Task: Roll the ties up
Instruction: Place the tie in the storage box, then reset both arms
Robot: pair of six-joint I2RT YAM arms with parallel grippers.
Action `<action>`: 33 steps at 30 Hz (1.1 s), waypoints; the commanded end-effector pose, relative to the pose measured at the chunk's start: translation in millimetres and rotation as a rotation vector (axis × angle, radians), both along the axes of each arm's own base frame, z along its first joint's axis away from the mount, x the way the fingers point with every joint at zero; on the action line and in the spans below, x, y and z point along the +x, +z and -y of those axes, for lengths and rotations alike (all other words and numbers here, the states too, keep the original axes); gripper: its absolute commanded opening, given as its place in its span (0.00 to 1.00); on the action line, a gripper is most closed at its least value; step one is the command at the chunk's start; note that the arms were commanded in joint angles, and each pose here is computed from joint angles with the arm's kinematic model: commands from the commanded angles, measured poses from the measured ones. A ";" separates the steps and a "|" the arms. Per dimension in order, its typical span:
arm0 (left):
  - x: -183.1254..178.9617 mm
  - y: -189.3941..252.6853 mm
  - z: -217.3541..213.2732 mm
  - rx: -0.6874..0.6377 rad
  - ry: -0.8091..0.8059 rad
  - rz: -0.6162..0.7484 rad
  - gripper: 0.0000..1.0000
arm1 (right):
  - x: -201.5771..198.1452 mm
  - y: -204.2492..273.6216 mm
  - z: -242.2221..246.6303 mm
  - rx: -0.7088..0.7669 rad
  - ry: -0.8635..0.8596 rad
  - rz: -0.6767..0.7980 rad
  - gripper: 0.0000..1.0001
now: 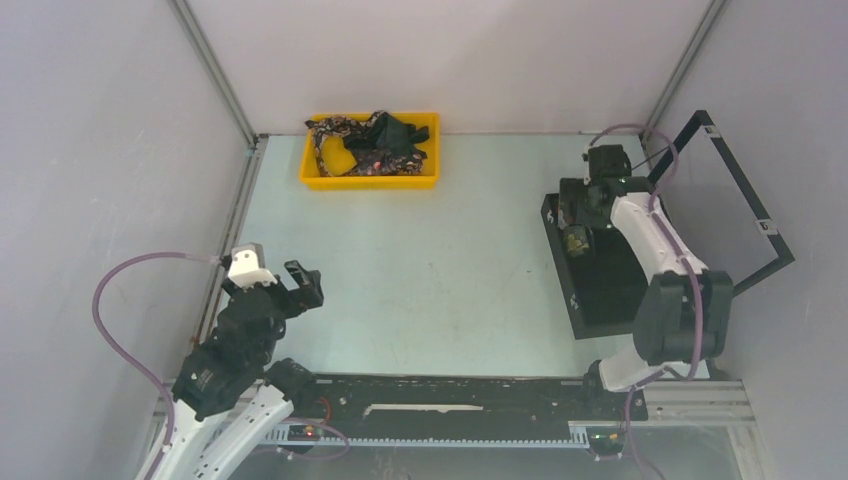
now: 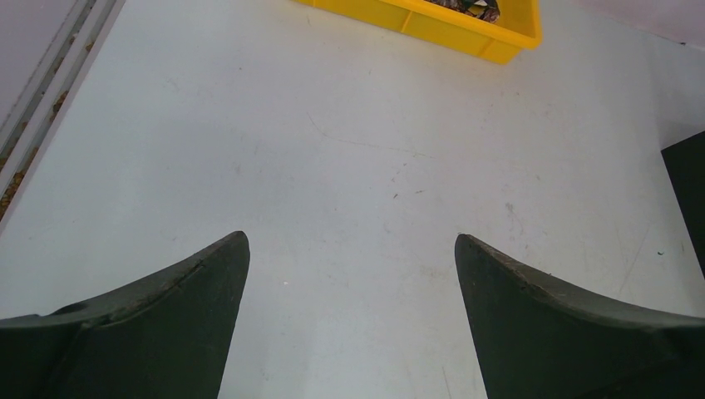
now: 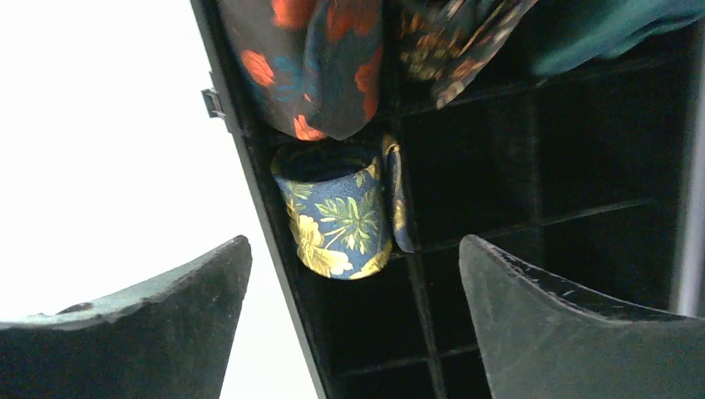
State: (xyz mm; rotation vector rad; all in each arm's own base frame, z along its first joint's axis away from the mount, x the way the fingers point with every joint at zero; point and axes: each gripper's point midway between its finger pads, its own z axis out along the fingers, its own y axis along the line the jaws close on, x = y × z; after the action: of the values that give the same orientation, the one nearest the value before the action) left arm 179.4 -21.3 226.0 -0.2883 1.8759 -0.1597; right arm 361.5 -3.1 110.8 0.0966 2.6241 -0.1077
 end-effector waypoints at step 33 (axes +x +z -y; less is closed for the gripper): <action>-4.2 12.1 -6.2 -0.044 0.020 0.080 1.00 | -105.6 64.6 -76.4 0.504 -0.071 0.512 1.00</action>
State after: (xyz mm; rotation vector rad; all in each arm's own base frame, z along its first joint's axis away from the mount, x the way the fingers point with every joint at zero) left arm 172.3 -16.9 236.0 -0.3074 1.8139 -0.2023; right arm 247.3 67.4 154.4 0.3394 2.1914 0.4002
